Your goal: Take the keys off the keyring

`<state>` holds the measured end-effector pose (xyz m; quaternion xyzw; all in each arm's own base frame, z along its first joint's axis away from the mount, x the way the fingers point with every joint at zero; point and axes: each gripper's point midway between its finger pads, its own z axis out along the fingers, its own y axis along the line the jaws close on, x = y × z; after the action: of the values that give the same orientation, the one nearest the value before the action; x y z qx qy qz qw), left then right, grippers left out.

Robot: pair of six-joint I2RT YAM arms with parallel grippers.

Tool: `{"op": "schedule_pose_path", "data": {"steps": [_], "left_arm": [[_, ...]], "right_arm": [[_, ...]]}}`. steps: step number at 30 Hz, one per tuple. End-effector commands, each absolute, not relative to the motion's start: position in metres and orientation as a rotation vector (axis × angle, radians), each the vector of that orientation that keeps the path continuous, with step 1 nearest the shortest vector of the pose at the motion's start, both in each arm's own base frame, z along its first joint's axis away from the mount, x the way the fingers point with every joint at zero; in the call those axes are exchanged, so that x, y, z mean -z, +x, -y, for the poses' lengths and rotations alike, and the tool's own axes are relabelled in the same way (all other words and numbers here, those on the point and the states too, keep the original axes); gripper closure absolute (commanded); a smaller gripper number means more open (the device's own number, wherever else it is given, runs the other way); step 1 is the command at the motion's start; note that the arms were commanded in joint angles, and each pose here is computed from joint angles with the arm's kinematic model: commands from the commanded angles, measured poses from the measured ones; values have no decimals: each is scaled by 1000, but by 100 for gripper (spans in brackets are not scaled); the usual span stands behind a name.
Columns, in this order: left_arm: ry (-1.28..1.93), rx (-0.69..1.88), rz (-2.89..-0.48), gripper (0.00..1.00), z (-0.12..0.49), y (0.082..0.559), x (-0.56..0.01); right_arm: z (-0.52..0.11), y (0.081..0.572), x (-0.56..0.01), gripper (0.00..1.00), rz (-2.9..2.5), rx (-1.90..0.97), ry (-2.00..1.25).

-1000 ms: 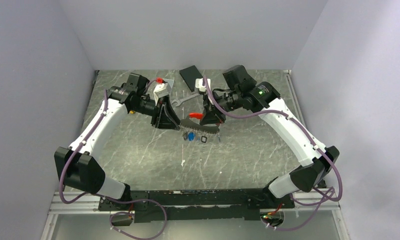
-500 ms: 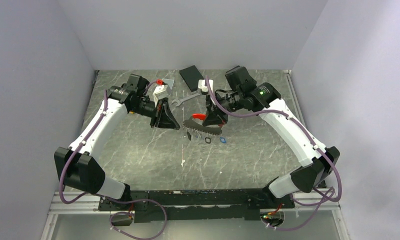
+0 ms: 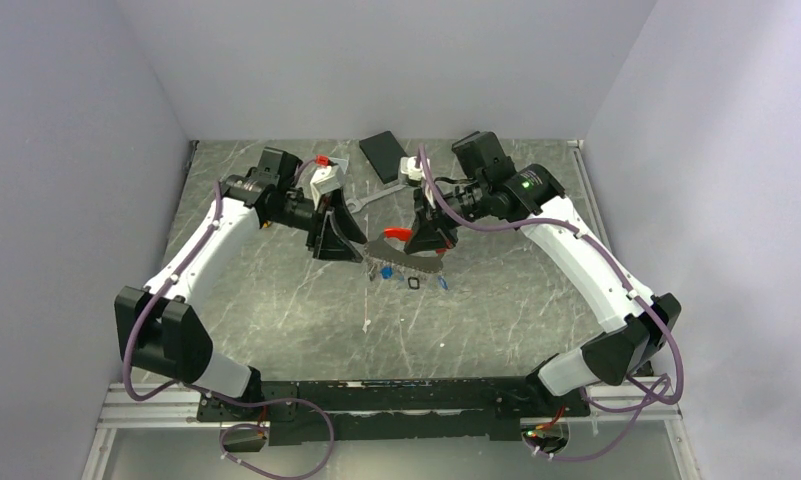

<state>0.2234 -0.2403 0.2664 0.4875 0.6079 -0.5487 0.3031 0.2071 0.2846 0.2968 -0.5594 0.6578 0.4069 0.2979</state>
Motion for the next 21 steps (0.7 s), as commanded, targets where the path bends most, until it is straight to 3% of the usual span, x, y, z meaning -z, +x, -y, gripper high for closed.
{"op": "schedule_pose_path", "data": {"steps": [1, 17, 21], "left_arm": [[1283, 1547, -1518, 38, 245, 220, -275], [1300, 1651, -1489, 43, 254, 202, -267], [1305, 1648, -1480, 48, 254, 202, -270]], "right_arm": [[-288, 204, -327, 100, -1639, -1126, -1472], [-291, 208, -335, 100, -1626, -1167, -1455], [-290, 208, -335, 100, -1627, -1171, -1453]]}}
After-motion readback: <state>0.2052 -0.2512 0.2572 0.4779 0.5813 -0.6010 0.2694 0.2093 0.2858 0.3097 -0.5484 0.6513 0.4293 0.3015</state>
